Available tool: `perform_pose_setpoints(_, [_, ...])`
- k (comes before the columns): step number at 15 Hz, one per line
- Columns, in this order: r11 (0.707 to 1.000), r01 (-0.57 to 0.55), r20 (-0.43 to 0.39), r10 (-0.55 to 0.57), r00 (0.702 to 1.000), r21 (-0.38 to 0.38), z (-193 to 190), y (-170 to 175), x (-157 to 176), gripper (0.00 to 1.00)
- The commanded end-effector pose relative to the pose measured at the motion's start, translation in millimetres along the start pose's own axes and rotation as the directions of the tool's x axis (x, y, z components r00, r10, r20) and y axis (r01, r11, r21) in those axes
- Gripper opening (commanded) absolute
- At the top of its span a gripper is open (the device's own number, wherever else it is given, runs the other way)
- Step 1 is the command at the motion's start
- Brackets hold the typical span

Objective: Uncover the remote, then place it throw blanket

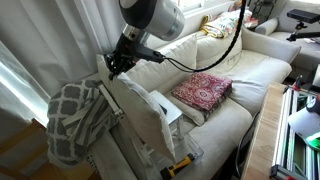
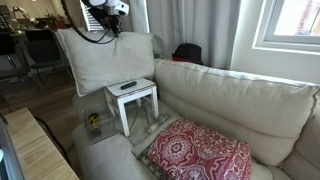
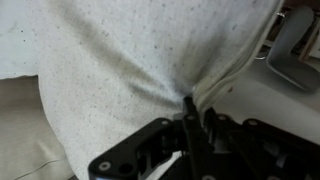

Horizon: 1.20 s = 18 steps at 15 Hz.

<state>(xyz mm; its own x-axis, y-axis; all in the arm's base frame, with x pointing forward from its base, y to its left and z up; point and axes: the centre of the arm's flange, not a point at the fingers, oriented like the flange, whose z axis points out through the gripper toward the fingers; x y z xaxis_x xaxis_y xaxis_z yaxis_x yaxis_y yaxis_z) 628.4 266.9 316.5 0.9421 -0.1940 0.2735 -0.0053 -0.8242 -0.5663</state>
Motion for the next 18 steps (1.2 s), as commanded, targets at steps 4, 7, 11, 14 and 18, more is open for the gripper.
perform_pose_setpoints(4, [0.998, 0.068, -0.046, -0.067, 0.997, 0.011, -11, -23, 23, 0.02])
perform_pose_setpoints(7, [0.994, 0.107, -0.054, -0.108, 0.993, -0.013, -20, -30, 30, 0.02])
perform_pose_setpoints(11, [0.991, 0.131, 0.063, -0.128, 0.99, -0.035, -2, -17, 14, 0.02])
perform_pose_setpoints(14, [0.991, 0.133, 0.136, -0.128, 0.982, -0.029, 6, -13, 5, 0.35])
perform_pose_setpoints(18, [0.986, 0.162, 0.178, -0.154, 0.972, -0.03, 2, -17, 3, 0.58])
